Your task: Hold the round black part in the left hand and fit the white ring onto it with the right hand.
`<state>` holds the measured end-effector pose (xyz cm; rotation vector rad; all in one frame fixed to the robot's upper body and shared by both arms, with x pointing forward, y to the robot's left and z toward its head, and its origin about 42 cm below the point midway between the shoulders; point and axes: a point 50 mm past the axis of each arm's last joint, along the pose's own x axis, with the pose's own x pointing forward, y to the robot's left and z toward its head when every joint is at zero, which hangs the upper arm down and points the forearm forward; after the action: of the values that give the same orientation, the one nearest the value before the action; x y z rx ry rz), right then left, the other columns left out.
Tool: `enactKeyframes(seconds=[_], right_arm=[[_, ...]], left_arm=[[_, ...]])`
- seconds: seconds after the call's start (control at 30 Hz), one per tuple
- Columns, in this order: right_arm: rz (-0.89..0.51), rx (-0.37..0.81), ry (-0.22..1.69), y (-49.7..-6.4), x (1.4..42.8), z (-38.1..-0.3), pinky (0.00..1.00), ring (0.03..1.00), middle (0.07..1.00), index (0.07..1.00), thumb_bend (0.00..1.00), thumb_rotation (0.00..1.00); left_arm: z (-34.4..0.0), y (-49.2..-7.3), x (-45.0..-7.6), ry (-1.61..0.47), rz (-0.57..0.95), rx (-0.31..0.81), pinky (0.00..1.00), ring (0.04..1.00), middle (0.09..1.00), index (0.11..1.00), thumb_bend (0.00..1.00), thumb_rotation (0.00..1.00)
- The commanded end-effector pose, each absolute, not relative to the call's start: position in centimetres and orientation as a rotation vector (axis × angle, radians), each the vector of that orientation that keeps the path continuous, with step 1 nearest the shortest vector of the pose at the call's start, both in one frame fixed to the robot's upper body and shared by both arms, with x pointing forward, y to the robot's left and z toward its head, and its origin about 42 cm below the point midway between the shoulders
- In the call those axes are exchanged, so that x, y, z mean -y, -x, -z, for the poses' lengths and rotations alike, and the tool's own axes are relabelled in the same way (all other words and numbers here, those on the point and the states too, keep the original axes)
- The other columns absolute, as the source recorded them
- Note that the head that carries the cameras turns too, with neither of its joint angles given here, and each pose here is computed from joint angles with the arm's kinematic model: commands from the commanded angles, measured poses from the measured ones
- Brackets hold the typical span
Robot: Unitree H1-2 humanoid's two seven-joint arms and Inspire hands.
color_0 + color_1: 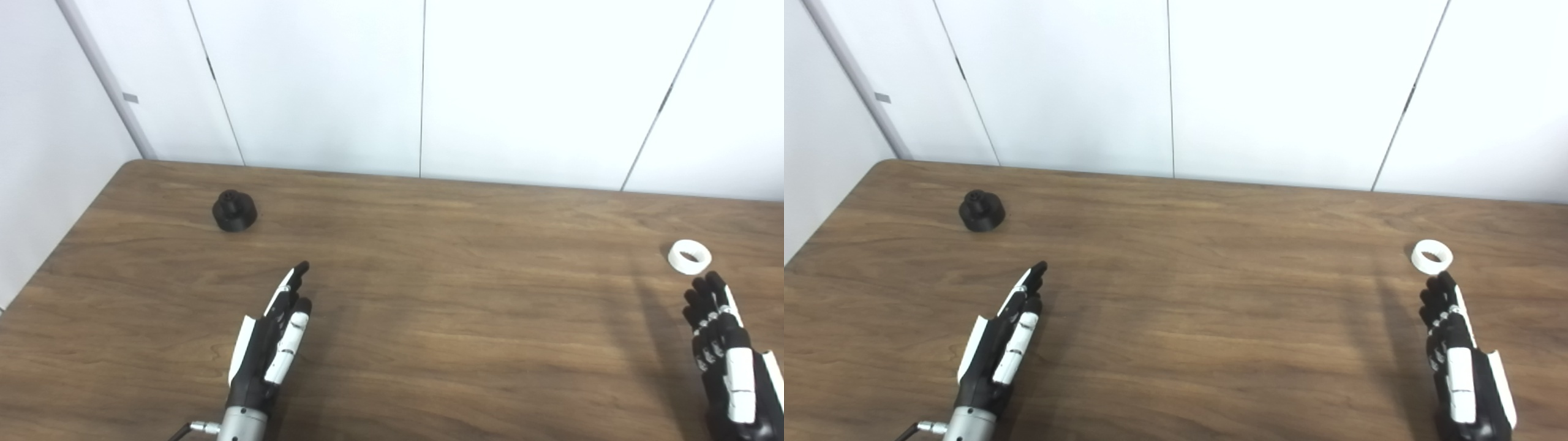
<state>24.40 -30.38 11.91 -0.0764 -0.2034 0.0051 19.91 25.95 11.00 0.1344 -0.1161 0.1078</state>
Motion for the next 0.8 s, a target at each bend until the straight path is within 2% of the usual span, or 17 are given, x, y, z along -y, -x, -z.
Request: enactKeyframes(seconds=[0.0,0.13,0.2,0.27,0.3,0.33,0.37,0.43,0.53,0.67,0.77], right_arm=[[0.009,0.125,0.063,-23.1,30.7,-9.2,1.00,0.996,0.987,1.000,0.44,1.00],[0.009,0.119,0.055,-23.1,30.7,-9.2,1.00,0.998,0.989,1.000,0.43,1.00],[0.008,0.118,0.049,-23.1,30.7,-9.1,1.00,0.996,0.991,1.000,0.43,1.00],[0.006,0.120,0.049,-23.1,30.6,-9.1,1.00,0.997,0.992,1.000,0.41,1.00],[0.004,0.120,0.048,-23.1,30.6,-9.1,1.00,0.997,0.993,1.000,0.40,1.00],[0.003,0.122,0.049,-23.1,30.6,-9.0,1.00,0.996,0.994,1.000,0.39,1.00],[0.002,0.123,0.049,-23.1,30.6,-9.0,1.00,0.995,0.993,1.000,0.39,1.00],[0.006,0.123,0.054,-23.1,30.7,-9.0,1.00,0.991,0.989,1.000,0.40,1.00],[0.012,0.120,0.062,-22.9,30.9,-9.1,1.00,0.986,0.981,1.000,0.40,1.00],[0.005,0.114,0.065,-22.9,31.1,-8.9,1.00,0.985,0.984,1.000,0.38,1.00],[0.005,0.113,0.071,-22.9,31.1,-8.8,1.00,0.982,0.979,1.000,0.37,1.00]], left_arm=[[-9.4,-17.3,-25.4,-0.119,-0.122,0.065,1.00,1.000,0.997,0.970,0.46,0.87],[-9.5,-17.3,-25.4,-0.096,-0.131,0.056,1.00,1.000,0.996,0.967,0.46,0.85],[-9.5,-17.2,-25.3,-0.087,-0.139,0.051,1.00,1.000,0.994,0.960,0.47,0.77],[-9.7,-17.1,-25.2,-0.100,-0.145,0.056,1.00,1.000,0.990,0.953,0.49,0.62],[-9.8,-17.0,-25.2,-0.117,-0.156,0.063,1.00,1.000,0.990,0.952,0.50,0.57],[-9.9,-16.9,-25.1,-0.134,-0.170,0.067,1.00,0.998,0.977,0.944,0.55,0.46],[-10.0,-16.8,-25.1,-0.145,-0.180,0.069,0.98,0.987,0.966,0.938,0.58,0.41],[-10.3,-16.7,-25.0,-0.188,-0.219,0.062,0.94,0.959,0.943,0.924,0.64,0.36],[-11.3,-16.9,-25.2,-0.265,-0.266,0.073,0.93,0.943,0.935,0.918,0.71,0.26],[-13.0,-17.8,-26.8,-0.402,-0.322,0.093,0.92,0.927,0.917,0.909,0.81,0.22],[-14.5,-18.8,-28.4,-0.474,-0.374,0.095,0.93,0.928,0.916,0.911,0.81,0.23]])
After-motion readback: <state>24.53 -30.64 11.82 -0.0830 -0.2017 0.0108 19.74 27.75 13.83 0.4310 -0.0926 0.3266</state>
